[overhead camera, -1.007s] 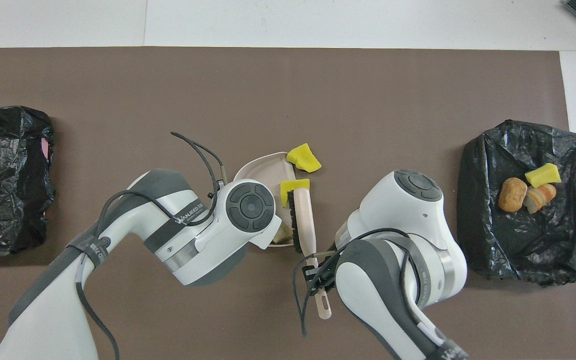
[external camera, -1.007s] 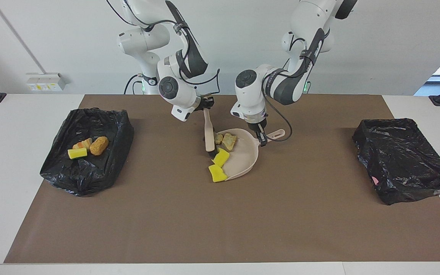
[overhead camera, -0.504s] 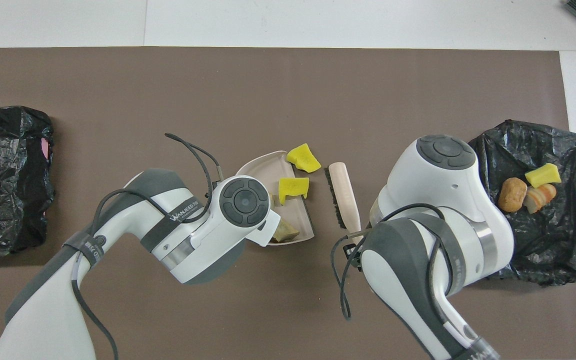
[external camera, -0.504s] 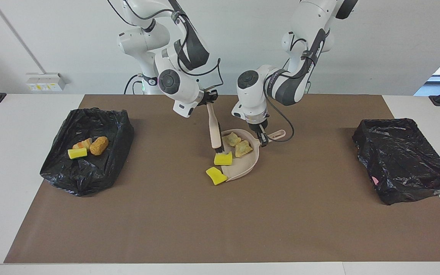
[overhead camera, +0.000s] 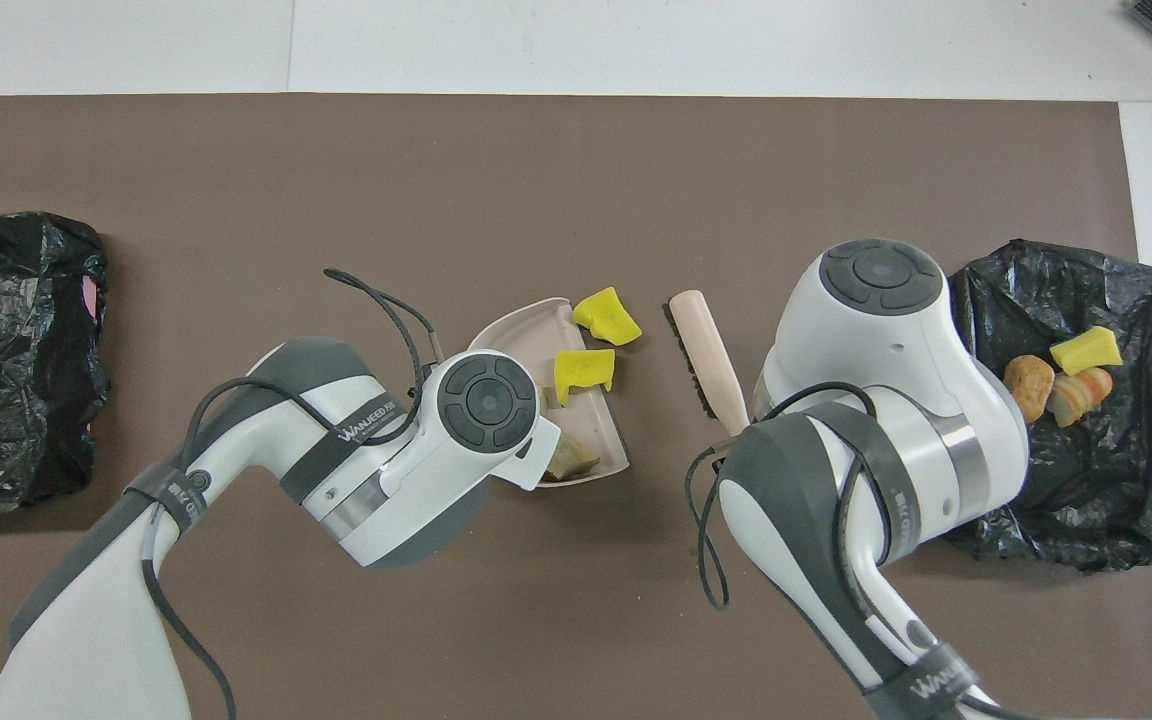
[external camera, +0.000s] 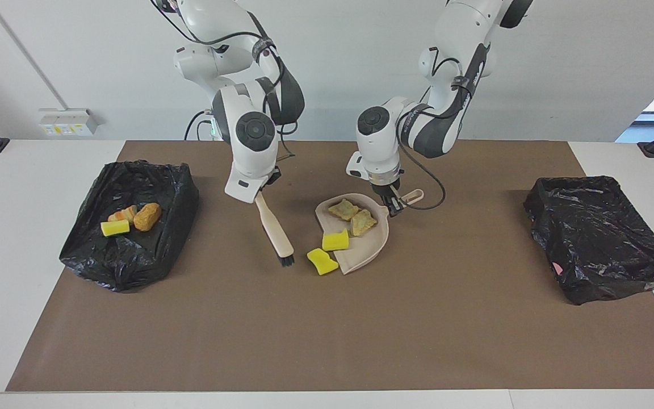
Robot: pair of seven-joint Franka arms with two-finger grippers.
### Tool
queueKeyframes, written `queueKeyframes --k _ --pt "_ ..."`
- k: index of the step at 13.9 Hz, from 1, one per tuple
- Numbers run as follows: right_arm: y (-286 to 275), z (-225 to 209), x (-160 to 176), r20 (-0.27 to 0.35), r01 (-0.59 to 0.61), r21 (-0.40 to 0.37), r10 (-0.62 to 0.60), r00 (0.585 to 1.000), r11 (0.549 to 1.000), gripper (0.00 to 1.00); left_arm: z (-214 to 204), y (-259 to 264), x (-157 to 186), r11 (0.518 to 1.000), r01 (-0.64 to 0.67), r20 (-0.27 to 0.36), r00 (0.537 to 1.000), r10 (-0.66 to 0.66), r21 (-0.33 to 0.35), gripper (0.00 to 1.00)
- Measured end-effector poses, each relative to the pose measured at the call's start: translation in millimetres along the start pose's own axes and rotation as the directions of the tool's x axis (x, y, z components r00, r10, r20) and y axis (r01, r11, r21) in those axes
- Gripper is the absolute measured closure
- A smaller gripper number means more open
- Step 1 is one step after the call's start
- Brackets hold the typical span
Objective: Sweep and dump trash in bin
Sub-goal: 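Push the last debris pieces into the dustpan with the right gripper's brush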
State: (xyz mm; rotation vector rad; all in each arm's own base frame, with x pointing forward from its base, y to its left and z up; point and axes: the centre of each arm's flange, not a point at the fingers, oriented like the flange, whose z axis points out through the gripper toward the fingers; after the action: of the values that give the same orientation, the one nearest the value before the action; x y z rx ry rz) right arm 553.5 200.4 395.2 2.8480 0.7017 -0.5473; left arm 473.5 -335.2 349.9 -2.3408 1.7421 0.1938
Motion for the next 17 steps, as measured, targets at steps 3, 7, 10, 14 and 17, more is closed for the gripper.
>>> queueKeyframes --k 3,7,10,14,17 --pt "-7.0 10.8 30.7 0.006 0.035 -0.019 -0.035 0.999 0.999 0.74 0.2 -0.3 -0.4 1.000 0.003 0.001 1.000 -0.003 -0.001 0.67" --pt "-45.4 28.3 42.8 0.026 0.064 0.108 -0.067 0.997 0.992 0.74 1.4 -3.7 -3.1 1.000 0.011 0.002 1.000 -0.011 -0.003 0.67" --pt "-62.7 39.1 41.4 0.043 0.053 0.236 -0.065 0.997 0.970 0.74 2.3 -6.3 -5.2 1.000 0.016 0.003 1.000 -0.016 -0.005 0.67" --pt "-85.6 48.4 32.5 0.070 0.028 0.401 -0.061 0.996 0.916 0.74 3.6 -10.8 -8.7 1.000 0.022 0.004 1.000 -0.022 -0.007 0.67" --pt "-91.7 45.3 27.6 0.065 0.038 0.414 -0.072 0.995 0.909 0.74 3.2 -11.8 -8.7 1.000 -0.022 -0.002 1.000 0.022 -0.005 0.67"
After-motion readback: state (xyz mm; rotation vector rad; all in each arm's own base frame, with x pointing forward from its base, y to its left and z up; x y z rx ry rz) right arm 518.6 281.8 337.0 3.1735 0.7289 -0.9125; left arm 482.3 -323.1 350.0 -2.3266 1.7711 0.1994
